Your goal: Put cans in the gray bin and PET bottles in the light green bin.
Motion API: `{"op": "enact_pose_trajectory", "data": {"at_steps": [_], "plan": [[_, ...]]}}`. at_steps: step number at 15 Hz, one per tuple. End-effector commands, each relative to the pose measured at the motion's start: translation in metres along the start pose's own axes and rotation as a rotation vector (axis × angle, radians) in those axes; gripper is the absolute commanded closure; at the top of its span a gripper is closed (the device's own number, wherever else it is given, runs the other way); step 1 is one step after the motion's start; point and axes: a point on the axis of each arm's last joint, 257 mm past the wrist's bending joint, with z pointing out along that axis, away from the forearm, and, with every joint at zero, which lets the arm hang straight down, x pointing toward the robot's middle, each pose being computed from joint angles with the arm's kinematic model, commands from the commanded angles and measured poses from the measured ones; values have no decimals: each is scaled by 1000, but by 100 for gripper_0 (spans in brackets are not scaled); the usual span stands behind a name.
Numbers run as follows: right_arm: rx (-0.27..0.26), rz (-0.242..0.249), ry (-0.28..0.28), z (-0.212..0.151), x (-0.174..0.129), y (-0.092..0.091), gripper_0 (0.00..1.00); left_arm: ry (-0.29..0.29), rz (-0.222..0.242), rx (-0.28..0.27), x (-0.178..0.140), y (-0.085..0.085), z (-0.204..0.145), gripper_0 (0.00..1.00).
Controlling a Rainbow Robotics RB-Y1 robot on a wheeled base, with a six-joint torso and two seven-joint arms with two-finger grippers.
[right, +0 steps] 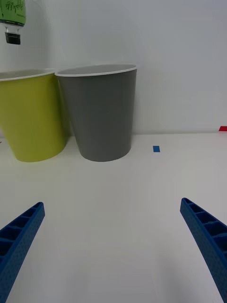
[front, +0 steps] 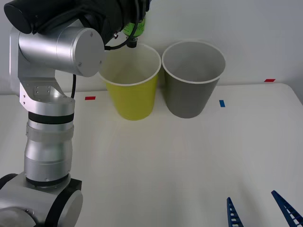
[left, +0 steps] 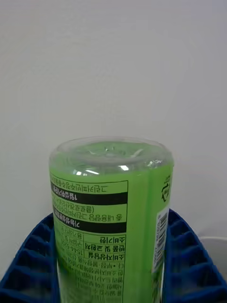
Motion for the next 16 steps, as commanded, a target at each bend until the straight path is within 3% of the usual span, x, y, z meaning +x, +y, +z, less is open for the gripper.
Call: {"op": "enact_pose_trajectory", "data": {"at_steps": [1,11,13,16], "plan": [[0,0,0,0,0,0,0,0,-1,-8,0,4,0,0],[0,0,0,0,0,0,0,-1,2,4,2,10,-8,0],[0,0,0,0,0,0,0,-9,-5,8,7,9,-31,0],[0,0,0,0,0,0,0,-21,20,-12,8,16,-76,0]]}}
